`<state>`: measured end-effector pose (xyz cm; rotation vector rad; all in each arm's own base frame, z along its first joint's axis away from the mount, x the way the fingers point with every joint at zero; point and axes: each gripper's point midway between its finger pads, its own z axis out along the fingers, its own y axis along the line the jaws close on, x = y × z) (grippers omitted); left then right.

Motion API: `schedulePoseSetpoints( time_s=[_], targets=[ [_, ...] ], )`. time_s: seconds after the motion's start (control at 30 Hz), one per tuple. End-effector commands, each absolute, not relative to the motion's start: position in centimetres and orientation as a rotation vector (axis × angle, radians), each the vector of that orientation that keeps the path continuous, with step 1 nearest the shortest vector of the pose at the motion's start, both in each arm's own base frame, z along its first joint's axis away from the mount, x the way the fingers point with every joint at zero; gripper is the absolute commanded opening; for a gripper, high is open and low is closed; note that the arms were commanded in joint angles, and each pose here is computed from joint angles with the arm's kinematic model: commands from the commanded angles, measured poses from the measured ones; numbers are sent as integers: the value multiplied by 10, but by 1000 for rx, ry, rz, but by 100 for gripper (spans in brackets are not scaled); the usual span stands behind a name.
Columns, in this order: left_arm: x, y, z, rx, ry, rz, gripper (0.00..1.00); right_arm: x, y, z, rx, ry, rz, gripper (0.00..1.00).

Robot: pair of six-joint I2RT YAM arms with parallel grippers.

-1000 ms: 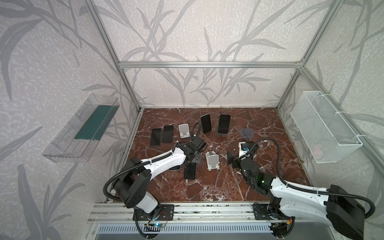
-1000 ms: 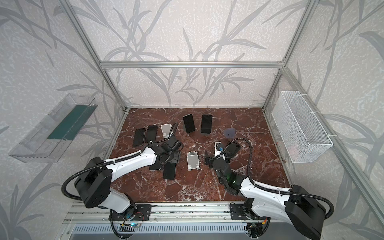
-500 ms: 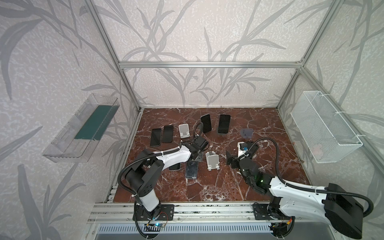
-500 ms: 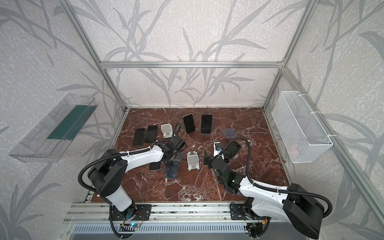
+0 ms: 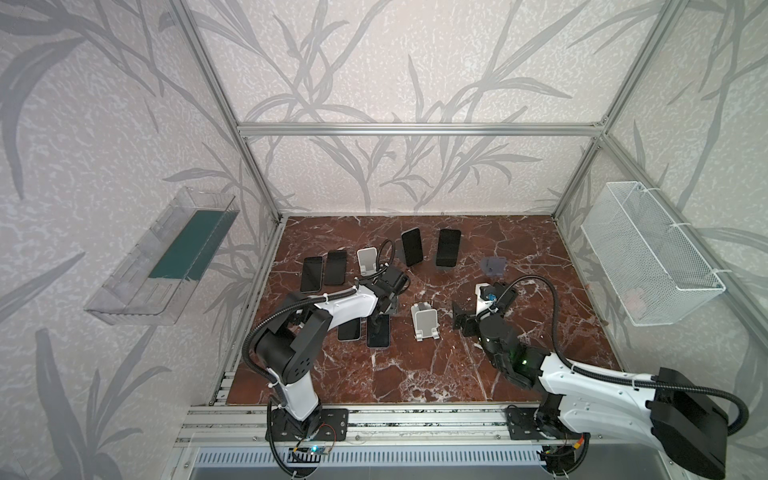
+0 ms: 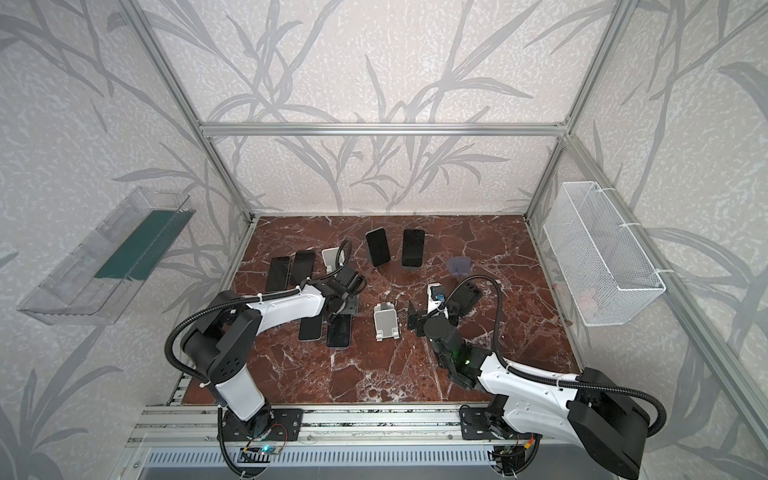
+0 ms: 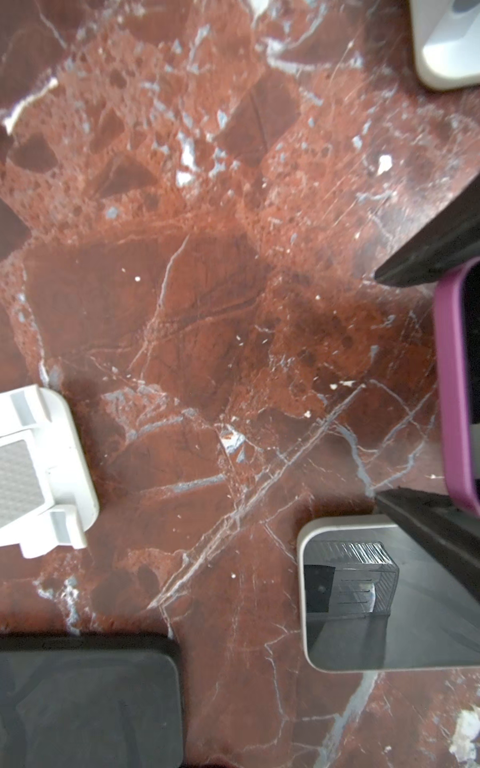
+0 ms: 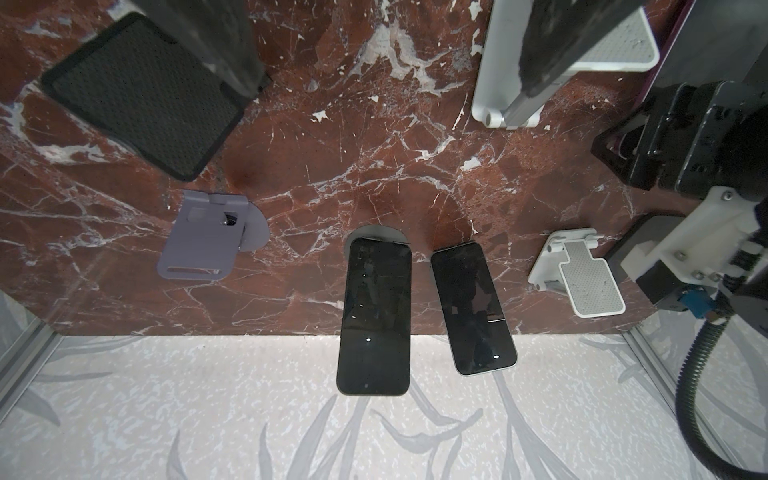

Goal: Remove the phone from the phone stand
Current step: 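Lower the purple-edged phone flat beside the silver phone, open left gripper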

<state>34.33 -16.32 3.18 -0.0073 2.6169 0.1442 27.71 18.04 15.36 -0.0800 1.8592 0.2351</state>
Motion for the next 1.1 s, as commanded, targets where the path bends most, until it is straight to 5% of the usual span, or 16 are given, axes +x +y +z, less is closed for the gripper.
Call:
schedulePoseSetpoints(
  time_s=[0.0,1.07],
  targets=[
    [355,-159,35,-51,2591,177,45,282,178,168,-32,1824,244,97],
    [366,-163,36,-39,2602,193,59,282,182,167,-46,1830,253,96]
  ],
)
